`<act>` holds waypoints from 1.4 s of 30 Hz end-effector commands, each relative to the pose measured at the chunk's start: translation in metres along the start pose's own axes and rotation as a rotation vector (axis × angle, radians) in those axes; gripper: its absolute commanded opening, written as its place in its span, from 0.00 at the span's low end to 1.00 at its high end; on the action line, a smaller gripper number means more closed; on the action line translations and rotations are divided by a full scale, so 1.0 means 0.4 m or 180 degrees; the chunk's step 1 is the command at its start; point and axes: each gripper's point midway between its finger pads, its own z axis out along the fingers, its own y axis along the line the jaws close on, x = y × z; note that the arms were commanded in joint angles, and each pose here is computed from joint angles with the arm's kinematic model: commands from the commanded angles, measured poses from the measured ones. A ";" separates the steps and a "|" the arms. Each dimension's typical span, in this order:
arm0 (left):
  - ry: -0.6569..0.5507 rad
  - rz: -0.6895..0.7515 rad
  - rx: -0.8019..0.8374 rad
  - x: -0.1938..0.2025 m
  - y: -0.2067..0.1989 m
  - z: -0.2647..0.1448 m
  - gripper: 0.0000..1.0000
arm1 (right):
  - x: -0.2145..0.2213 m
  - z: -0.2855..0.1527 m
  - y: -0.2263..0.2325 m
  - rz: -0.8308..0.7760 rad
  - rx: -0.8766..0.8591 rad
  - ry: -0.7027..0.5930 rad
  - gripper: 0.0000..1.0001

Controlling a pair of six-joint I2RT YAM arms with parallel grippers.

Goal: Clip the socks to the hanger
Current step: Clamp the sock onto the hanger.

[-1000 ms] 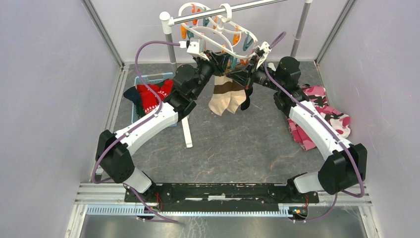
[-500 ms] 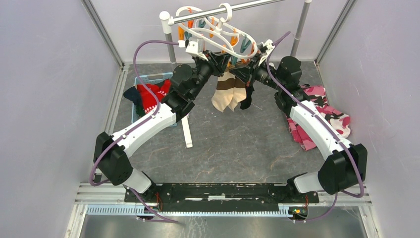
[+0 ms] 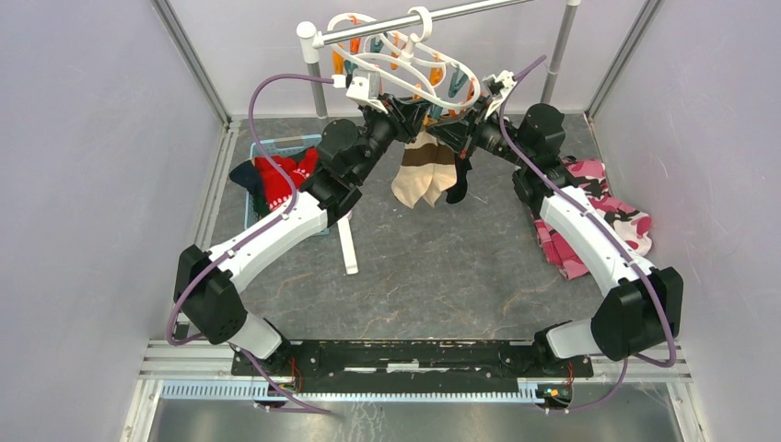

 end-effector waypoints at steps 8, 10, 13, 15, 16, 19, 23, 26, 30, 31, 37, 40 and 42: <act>-0.0234 0.0051 0.0182 -0.079 -0.043 -0.009 0.07 | -0.084 -0.009 0.029 -0.0063 -0.0198 -0.0282 0.00; -0.0237 0.0050 0.0192 -0.079 -0.044 -0.009 0.09 | -0.081 -0.009 0.030 -0.0057 -0.0211 -0.0270 0.00; -0.0243 0.0033 0.0211 -0.081 -0.048 -0.009 0.20 | -0.073 -0.008 0.029 -0.0055 -0.0229 -0.0246 0.00; -0.0248 0.0025 0.0220 -0.083 -0.050 -0.010 0.28 | -0.067 -0.008 0.029 -0.0049 -0.0233 -0.0232 0.02; -0.0250 0.0022 0.0214 -0.085 -0.049 -0.010 0.32 | -0.067 -0.009 0.028 -0.0053 -0.0229 -0.0233 0.05; -0.0247 0.0013 0.0220 -0.086 -0.051 -0.014 0.44 | -0.063 -0.009 0.028 -0.0054 -0.0233 -0.0222 0.11; -0.0247 0.0004 0.0215 -0.090 -0.051 -0.021 0.53 | -0.057 -0.011 0.027 -0.0065 -0.0236 -0.0205 0.16; -0.0242 0.0001 0.0217 -0.093 -0.052 -0.028 0.58 | -0.052 -0.014 0.027 -0.0080 -0.0235 -0.0195 0.19; -0.0214 -0.0003 0.0198 -0.090 -0.049 -0.043 0.67 | -0.044 -0.021 0.029 -0.0111 -0.0238 -0.0173 0.31; -0.0200 -0.0007 0.0190 -0.087 -0.047 -0.048 0.69 | -0.042 -0.025 0.031 -0.0130 -0.0237 -0.0168 0.36; -0.0068 -0.0046 0.0207 -0.060 -0.043 -0.093 0.78 | -0.014 -0.058 0.028 -0.0234 -0.0201 -0.0093 0.61; 0.0026 -0.0069 0.0300 -0.046 -0.053 -0.126 0.81 | -0.001 -0.086 0.024 -0.0366 -0.0172 -0.0026 0.70; 0.0097 -0.0072 0.0419 -0.034 -0.066 -0.149 0.83 | 0.003 -0.113 0.026 -0.0491 -0.0187 0.0008 0.75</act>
